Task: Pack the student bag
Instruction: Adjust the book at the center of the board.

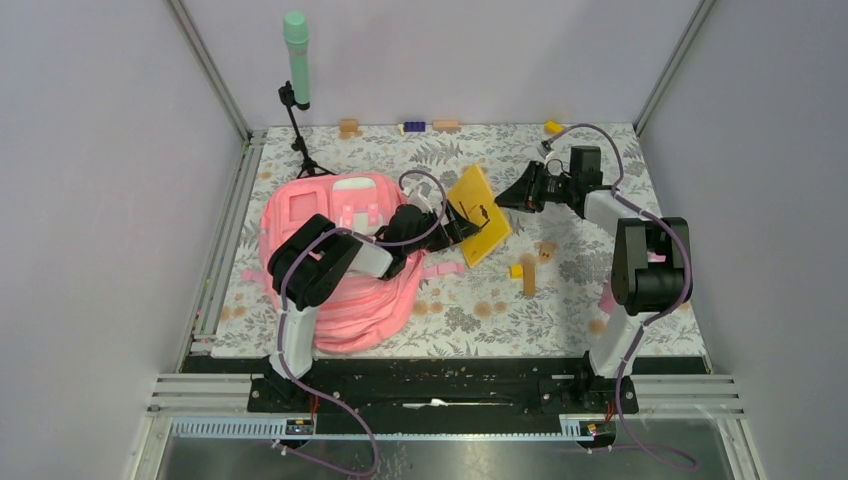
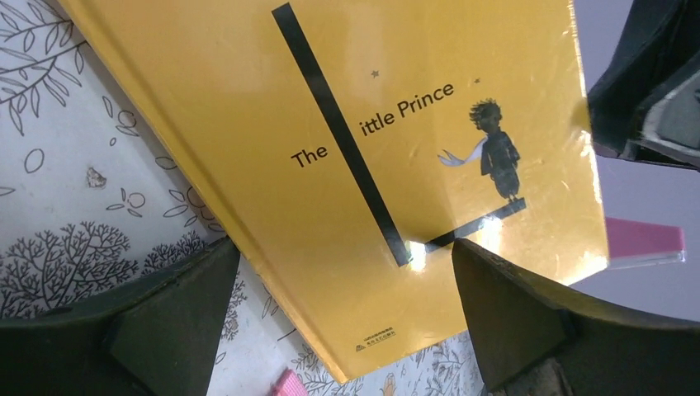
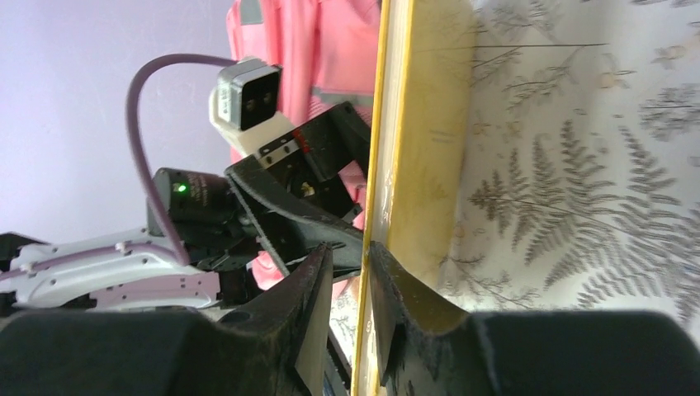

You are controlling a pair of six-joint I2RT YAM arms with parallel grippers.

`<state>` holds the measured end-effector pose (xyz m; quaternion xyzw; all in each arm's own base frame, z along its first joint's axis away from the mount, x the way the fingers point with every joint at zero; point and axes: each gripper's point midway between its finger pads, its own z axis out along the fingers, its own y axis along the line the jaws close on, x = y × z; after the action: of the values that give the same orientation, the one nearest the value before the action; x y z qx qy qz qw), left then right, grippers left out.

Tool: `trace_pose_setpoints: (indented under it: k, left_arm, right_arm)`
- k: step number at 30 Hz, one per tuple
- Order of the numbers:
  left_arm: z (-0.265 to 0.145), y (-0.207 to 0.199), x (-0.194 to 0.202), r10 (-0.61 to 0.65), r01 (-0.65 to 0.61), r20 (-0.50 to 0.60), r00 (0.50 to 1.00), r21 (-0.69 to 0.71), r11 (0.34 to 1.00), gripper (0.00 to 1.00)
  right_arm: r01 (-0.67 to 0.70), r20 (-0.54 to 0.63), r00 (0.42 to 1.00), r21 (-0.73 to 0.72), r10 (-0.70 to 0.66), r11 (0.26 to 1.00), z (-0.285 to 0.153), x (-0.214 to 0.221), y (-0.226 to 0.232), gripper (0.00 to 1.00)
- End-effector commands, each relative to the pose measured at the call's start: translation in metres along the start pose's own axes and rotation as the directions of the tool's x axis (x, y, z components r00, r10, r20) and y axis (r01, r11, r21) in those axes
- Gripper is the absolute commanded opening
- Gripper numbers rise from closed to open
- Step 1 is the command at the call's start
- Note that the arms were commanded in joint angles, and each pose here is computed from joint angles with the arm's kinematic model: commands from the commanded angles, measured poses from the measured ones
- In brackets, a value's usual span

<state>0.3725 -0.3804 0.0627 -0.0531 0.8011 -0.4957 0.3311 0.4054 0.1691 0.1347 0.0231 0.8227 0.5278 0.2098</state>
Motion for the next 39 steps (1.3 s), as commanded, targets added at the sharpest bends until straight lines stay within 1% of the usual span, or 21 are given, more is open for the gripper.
trace_pose_setpoints:
  k: [1,7,11,15,19,22,25,27,30,33,35,37,39]
  left_arm:
    - [-0.025,-0.1,0.005,0.074,-0.064,-0.013,0.997,0.381,0.923,0.97]
    - [-0.04,-0.101,0.01,0.109,-0.096,-0.011,0.994,0.401,0.911,0.99]
    - [-0.051,-0.099,0.011,0.128,-0.118,0.003,0.992,0.414,0.902,0.99]
    - [-0.063,-0.088,0.016,0.14,-0.134,0.012,0.99,0.385,0.913,0.99]
    - [-0.075,-0.078,0.02,0.145,-0.143,0.023,0.989,0.355,0.924,0.99]
    - [-0.077,-0.073,0.021,0.152,-0.151,0.025,0.988,0.341,0.928,0.99]
    - [-0.077,-0.069,0.023,0.157,-0.157,0.028,0.987,0.327,0.932,0.99]
    - [-0.076,-0.068,0.021,0.16,-0.163,0.034,0.986,0.325,0.932,0.99]
    - [-0.076,-0.068,0.019,0.161,-0.167,0.045,0.986,0.321,0.932,0.99]
    - [-0.076,-0.068,0.018,0.161,-0.166,0.043,0.986,0.313,0.935,0.99]
    - [-0.077,-0.064,0.015,0.147,-0.156,0.055,0.988,0.286,0.945,0.99]
    - [-0.073,-0.06,0.01,0.13,-0.141,0.06,0.99,0.237,0.961,0.99]
    - [-0.063,-0.05,0.005,0.113,-0.118,0.043,0.993,0.148,0.982,0.99]
  right_arm:
    - [-0.062,-0.184,0.981,-0.04,0.053,0.997,0.039,0.072,0.014,0.31]
    - [-0.071,-0.209,0.977,-0.088,0.052,0.994,0.058,0.09,0.028,0.29]
    - [-0.084,-0.217,0.974,-0.09,0.063,0.992,0.065,0.099,0.026,0.28]
    - [-0.097,-0.229,0.97,-0.077,0.077,0.992,0.066,0.109,0.02,0.28]
    - [-0.106,-0.221,0.972,-0.111,0.079,0.988,0.063,0.111,0.031,0.28]
    - [-0.075,-0.206,0.977,-0.137,0.046,0.988,0.057,0.105,0.048,0.34]
    - [-0.019,-0.186,0.982,-0.148,-0.009,0.989,0.05,0.096,0.066,0.44]
    - [0.024,-0.163,0.986,-0.124,-0.044,0.992,0.047,0.087,0.072,0.5]
    - [0.077,-0.125,0.988,-0.071,-0.086,0.995,0.041,0.074,0.073,0.63]
    - [0.085,-0.043,0.995,0.004,-0.085,0.996,0.03,0.051,0.061,0.77]
    - [0.086,0.02,0.996,0.074,-0.088,0.994,0.019,0.032,0.044,0.82]
    - [0.08,0.051,0.995,0.162,-0.089,0.984,0.008,0.014,0.022,0.85]
    - [0.082,0.023,0.996,0.253,-0.091,0.964,0.003,0.004,-0.002,0.85]
